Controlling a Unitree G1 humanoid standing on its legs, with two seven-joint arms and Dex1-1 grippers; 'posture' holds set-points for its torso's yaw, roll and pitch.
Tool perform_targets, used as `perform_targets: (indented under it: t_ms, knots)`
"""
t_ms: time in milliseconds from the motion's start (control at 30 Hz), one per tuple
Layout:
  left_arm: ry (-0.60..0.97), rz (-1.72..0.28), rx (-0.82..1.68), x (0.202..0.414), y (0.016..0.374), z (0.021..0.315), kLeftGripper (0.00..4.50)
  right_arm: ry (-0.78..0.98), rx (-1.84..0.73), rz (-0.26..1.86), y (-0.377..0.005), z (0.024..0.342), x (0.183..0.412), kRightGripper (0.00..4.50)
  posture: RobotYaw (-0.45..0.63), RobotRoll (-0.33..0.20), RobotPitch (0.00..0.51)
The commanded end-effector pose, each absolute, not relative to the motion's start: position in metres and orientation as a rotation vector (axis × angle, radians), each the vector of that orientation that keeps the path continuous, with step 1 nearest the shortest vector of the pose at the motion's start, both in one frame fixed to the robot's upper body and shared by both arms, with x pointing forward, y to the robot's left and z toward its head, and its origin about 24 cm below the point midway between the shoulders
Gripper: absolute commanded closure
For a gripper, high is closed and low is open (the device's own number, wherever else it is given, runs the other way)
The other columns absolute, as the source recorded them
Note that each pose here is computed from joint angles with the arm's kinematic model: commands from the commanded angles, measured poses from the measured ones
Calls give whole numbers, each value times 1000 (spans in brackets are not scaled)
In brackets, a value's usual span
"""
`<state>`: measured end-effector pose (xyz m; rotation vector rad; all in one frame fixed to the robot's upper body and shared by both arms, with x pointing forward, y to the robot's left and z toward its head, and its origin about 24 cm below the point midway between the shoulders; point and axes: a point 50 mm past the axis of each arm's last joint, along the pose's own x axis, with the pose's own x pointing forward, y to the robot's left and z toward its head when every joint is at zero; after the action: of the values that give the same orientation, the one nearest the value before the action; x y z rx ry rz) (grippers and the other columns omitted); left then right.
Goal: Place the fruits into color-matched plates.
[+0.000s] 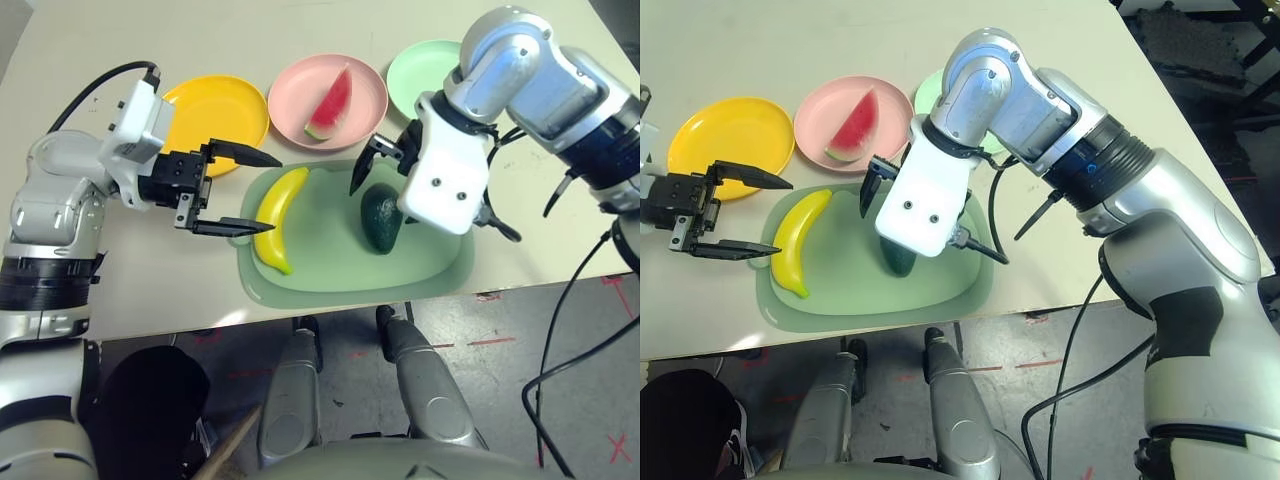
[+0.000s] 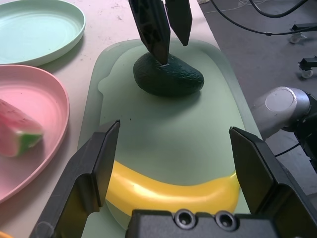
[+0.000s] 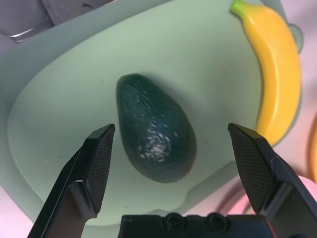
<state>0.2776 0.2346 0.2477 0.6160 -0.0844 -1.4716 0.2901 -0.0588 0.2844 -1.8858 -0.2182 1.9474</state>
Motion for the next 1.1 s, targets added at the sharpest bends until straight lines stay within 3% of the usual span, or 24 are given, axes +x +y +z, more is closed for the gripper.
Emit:
perform_targets:
  t_ms: [33,1100]
  knots:
    - [-53,-1490,624,277,233,245,0,-225,-1886,1985,-56,280,286,49,-114,0,398]
    - [-23,-1554,650,267,226,238,0,-196,-1864,1976,-52,262,293,49,-92,0,404]
